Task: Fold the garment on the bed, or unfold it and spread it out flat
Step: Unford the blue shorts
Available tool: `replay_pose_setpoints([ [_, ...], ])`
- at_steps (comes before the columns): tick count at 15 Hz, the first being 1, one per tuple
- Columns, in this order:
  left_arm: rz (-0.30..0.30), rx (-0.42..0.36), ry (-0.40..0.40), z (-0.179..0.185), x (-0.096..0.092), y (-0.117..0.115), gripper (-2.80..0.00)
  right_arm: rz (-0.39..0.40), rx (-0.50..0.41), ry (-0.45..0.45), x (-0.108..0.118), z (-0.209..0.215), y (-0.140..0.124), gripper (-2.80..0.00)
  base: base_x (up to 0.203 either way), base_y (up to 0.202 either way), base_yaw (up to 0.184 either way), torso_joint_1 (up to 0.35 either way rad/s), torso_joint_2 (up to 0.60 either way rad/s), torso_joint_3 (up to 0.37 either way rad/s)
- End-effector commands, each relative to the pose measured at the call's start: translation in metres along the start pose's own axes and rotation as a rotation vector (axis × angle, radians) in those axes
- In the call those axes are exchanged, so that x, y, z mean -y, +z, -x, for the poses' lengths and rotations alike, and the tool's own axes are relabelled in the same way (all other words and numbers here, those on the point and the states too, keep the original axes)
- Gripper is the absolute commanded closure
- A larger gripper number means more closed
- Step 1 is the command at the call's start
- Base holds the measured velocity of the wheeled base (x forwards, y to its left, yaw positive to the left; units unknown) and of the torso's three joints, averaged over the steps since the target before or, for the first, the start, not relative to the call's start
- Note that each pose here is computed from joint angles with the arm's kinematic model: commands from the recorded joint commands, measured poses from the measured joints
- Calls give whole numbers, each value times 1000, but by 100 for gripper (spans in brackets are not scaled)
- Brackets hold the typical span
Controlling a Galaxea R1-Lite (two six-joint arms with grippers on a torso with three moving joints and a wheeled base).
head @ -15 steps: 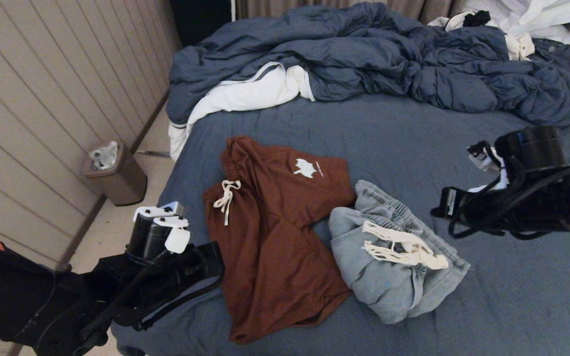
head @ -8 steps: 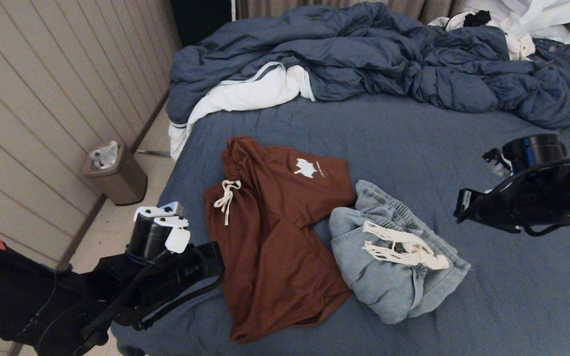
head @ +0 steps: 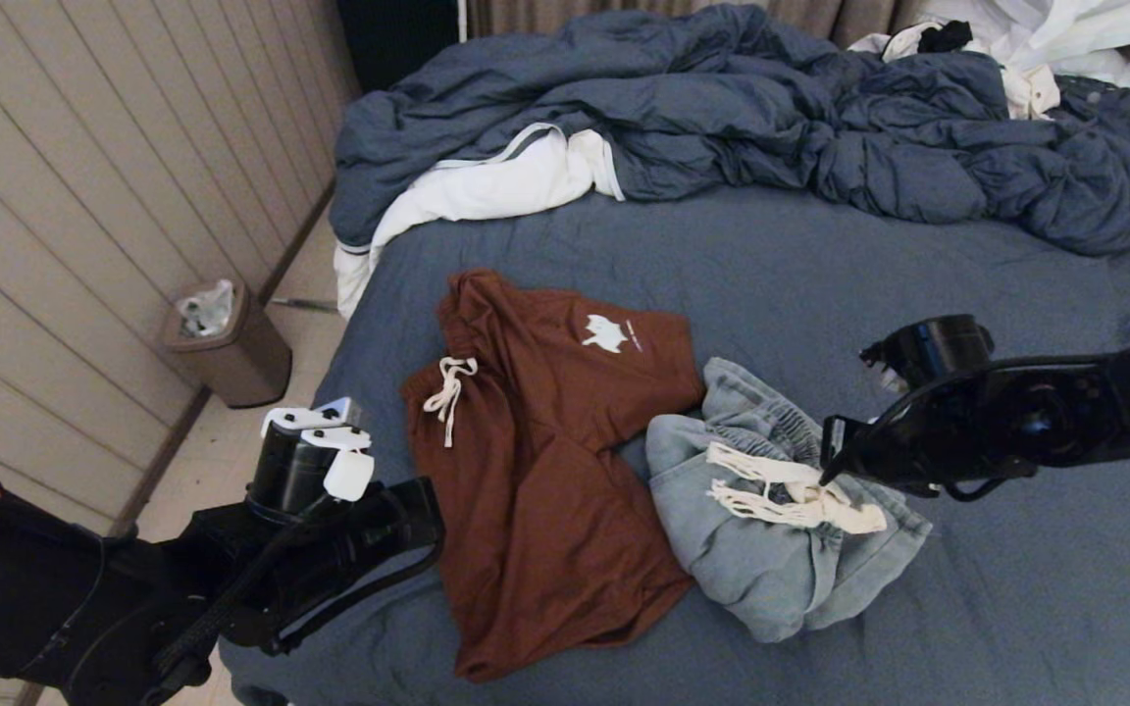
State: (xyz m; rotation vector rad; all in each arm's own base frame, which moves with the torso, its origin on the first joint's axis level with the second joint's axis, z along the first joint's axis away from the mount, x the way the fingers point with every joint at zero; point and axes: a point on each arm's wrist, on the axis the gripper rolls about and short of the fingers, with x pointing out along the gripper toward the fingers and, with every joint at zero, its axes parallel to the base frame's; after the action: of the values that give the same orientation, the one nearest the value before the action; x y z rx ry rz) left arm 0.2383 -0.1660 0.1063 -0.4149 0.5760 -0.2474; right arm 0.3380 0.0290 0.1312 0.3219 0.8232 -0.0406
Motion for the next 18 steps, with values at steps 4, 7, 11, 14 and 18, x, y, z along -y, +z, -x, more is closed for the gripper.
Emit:
replay_pose_setpoints([
  [4, 5, 8, -3, 1, 0, 1, 0, 79, -109, 83, -59, -12, -42, 0, 0, 0, 0, 0, 0, 0],
  [7, 6, 7, -3, 1, 0, 1, 0, 158, -159, 196, -112, 3, -77, 0, 0, 0, 0, 0, 0, 0],
  [11, 7, 8, -3, 1, 0, 1, 0, 258, -162, 334, -155, 14, -111, 0, 0, 0, 0, 0, 0, 0],
  [14, 7, 9, -2, 0, 0, 1, 0, 377, -211, 397, -174, 28, -146, 0, 0, 0, 0, 0, 0, 0],
  [18, 7, 16, -5, 2, 1, 2, 0, 412, -92, 513, -173, 53, -144, 0, 0, 0, 0, 0, 0, 0],
])
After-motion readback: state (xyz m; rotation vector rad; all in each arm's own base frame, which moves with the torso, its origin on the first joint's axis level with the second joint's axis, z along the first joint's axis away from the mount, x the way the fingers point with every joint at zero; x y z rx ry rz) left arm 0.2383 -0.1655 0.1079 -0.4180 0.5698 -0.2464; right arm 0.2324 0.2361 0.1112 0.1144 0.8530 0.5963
